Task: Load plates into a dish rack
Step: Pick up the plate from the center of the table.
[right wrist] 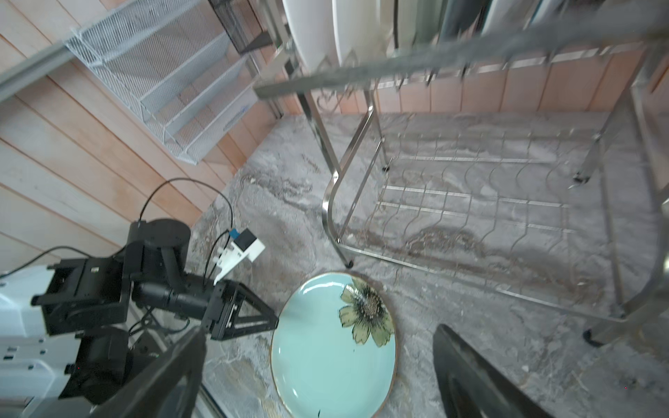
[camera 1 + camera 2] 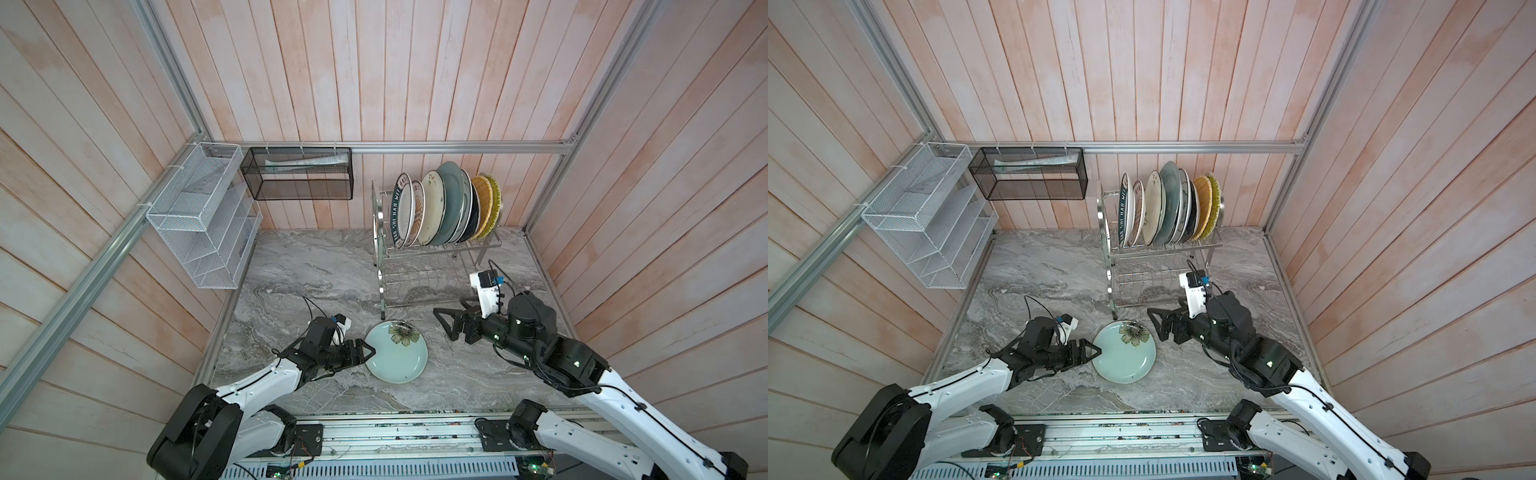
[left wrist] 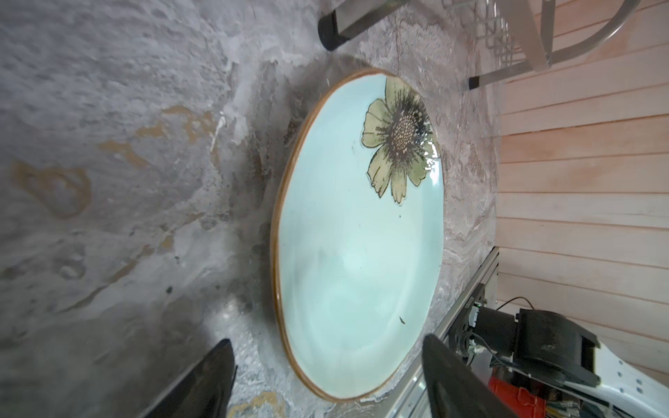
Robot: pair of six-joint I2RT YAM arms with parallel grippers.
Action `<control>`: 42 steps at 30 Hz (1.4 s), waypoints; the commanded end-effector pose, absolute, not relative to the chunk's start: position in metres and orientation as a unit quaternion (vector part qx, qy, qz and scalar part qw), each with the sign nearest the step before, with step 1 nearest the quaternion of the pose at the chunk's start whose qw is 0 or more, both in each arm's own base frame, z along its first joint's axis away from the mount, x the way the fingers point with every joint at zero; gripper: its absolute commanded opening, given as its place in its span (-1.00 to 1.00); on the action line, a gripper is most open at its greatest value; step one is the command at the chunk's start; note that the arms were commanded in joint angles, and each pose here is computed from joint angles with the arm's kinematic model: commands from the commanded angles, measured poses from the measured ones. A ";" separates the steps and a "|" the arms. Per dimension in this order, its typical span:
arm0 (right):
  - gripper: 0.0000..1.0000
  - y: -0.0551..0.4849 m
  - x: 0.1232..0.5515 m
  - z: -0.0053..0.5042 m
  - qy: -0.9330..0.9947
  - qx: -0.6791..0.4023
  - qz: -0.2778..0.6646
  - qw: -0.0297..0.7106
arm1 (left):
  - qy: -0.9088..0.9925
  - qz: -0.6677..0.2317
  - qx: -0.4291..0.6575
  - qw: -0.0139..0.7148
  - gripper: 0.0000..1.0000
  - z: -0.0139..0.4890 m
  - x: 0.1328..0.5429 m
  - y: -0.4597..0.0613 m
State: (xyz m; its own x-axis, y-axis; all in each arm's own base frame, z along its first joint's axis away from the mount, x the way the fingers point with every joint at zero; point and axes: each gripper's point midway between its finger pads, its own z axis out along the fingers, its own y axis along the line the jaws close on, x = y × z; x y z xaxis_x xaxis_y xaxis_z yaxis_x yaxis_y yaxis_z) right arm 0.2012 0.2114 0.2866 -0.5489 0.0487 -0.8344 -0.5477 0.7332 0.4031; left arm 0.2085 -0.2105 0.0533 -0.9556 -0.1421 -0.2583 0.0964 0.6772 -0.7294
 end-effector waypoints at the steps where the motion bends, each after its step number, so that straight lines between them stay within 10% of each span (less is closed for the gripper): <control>1: 0.95 0.226 0.189 0.278 0.802 -0.162 0.394 0.418 | 0.893 -0.425 0.009 0.148 0.56 0.053 0.209 -0.221; 14: 0.96 0.222 0.193 0.234 0.805 -0.136 0.446 0.366 | 0.907 -0.412 -0.029 0.080 0.14 0.007 0.202 -0.222; 27: 0.96 0.216 0.192 0.230 0.809 -0.122 0.441 0.369 | 0.871 -0.480 -0.058 0.092 -0.97 0.027 0.211 -0.234; 42: 0.95 0.197 0.217 0.240 0.813 -0.055 0.440 0.377 | 0.807 -0.543 -0.035 0.230 -1.00 0.161 0.195 -0.214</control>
State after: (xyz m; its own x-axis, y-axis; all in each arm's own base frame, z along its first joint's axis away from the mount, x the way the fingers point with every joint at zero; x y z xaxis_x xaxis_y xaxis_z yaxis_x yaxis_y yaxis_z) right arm 0.2171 0.1929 0.2269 -0.7013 0.2200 -0.6780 -0.4213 0.6394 0.6432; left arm 0.1903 -0.2135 0.1230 -0.9192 -0.2670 -0.2894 0.1463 0.4509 -0.8805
